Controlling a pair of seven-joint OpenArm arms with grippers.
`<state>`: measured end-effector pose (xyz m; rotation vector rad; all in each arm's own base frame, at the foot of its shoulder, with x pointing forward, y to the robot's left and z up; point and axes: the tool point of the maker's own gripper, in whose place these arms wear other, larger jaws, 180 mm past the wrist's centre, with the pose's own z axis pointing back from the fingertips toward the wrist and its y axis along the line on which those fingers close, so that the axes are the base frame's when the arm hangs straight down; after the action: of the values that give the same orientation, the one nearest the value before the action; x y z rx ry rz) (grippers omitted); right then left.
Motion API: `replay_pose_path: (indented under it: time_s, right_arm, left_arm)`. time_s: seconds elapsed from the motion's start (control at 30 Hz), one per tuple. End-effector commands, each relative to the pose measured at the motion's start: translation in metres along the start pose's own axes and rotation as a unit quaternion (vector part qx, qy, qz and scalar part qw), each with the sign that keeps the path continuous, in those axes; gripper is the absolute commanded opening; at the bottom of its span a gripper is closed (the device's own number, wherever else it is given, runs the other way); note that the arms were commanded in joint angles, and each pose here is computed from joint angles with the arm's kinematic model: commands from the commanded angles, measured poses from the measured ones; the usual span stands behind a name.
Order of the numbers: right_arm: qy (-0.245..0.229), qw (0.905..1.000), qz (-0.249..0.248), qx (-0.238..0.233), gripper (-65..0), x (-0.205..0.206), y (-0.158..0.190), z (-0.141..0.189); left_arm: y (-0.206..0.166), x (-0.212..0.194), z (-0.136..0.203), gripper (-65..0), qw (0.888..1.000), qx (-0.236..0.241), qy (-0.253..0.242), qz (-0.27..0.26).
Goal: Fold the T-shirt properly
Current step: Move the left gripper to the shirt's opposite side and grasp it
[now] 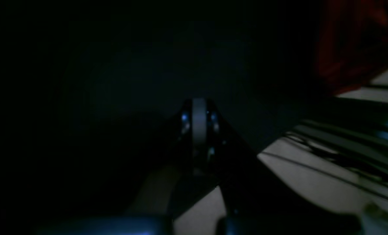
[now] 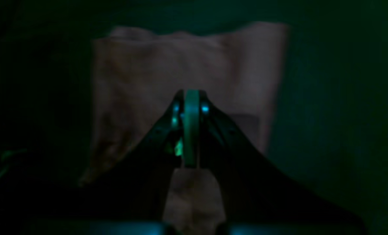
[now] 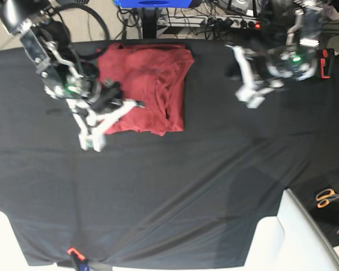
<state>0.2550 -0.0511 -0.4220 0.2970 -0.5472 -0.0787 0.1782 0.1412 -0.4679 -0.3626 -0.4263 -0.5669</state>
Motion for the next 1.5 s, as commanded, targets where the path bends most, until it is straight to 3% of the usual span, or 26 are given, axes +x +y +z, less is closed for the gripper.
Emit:
replay_pose_path:
  time_s: [0.0, 0.07, 0.1, 0.17, 0.23, 0.3, 0.37, 0.6, 0.77, 0.9, 1.0, 1.23, 1.4, 1.47]
  right_arm:
    - [-0.019, 0.9998, -0.001, 0.007, -64.8, 0.012, 0.003, 0.003]
    - [-0.016, 0.9999, -0.002, -0.005, -64.8, 0.009, -0.009, 0.005]
    - [-0.014, 0.9998, 0.0, -0.01, -64.8, 0.007, -0.014, 0.005]
    - [-0.013, 0.9998, 0.001, -0.013, -64.8, 0.006, -0.016, 0.006]
    - [-0.01, 0.9997, 0.005, -0.02, -64.8, 0.003, -0.023, 0.007]
    - [-0.009, 0.9997, 0.006, -0.022, -64.8, 0.003, -0.026, 0.007]
    - [-0.009, 0.9997, 0.006, -0.022, -64.8, 0.003, -0.026, 0.007]
    - [-0.008, 0.9997, 0.006, -0.023, -64.8, 0.002, -0.026, 0.007]
    - [-0.005, 0.9997, 0.006, -0.025, -64.8, 0.0, -0.028, 0.006]
    - [-0.002, 0.9997, 0.005, -0.024, -64.8, -0.002, -0.028, 0.006]
    - [0.001, 0.9997, 0.003, -0.023, -64.8, -0.003, -0.027, 0.006]
    - [0.016, 0.9996, -0.004, -0.022, -64.8, -0.019, -0.026, 0.007]
    - [0.031, 0.9993, -0.013, -0.019, -64.8, -0.035, -0.022, 0.007]
    - [0.033, 0.9992, -0.014, -0.018, -64.8, -0.038, -0.022, 0.008]
  left_arm:
    - [-0.005, 0.005, -0.001, -65.0, 1.0, -0.018, -0.005, -0.012]
    - [-0.01, 0.001, -0.008, -65.0, 1.0, -0.028, 0.004, -0.001]
    - [-0.011, 0.0, -0.011, -61.9, 0.999, -0.031, 0.006, 0.005]
    - [-0.007, -0.008, -0.013, -45.4, 0.999, -0.029, 0.012, 0.02]
    - [-0.001, -0.014, -0.012, -33.6, 0.998, -0.027, 0.009, 0.047]
    - [0.006, -0.005, -0.008, -26.0, 0.996, -0.032, -0.017, 0.076]
    - [0.006, 0.006, -0.003, -23.9, 0.993, -0.046, -0.048, 0.102]
    - [0.006, 0.026, 0.018, -23.9, 0.974, -0.105, -0.093, 0.179]
    - [-0.004, 0.036, 0.018, -27.3, 0.974, -0.143, -0.058, 0.167]
    - [-0.017, 0.05, 0.02, -41.6, 0.951, -0.184, -0.072, 0.237]
    - [-0.025, 0.065, 0.025, -48.1, 0.934, -0.218, -0.1, 0.263]
    - [-0.023, 0.061, 0.022, -48.7, 0.894, -0.217, -0.067, 0.387]
    - [-0.031, 0.062, 0.013, -48.2, 0.882, -0.219, -0.036, 0.416]
    - [-0.035, 0.063, 0.009, -42.3, 0.876, -0.22, -0.021, 0.429]
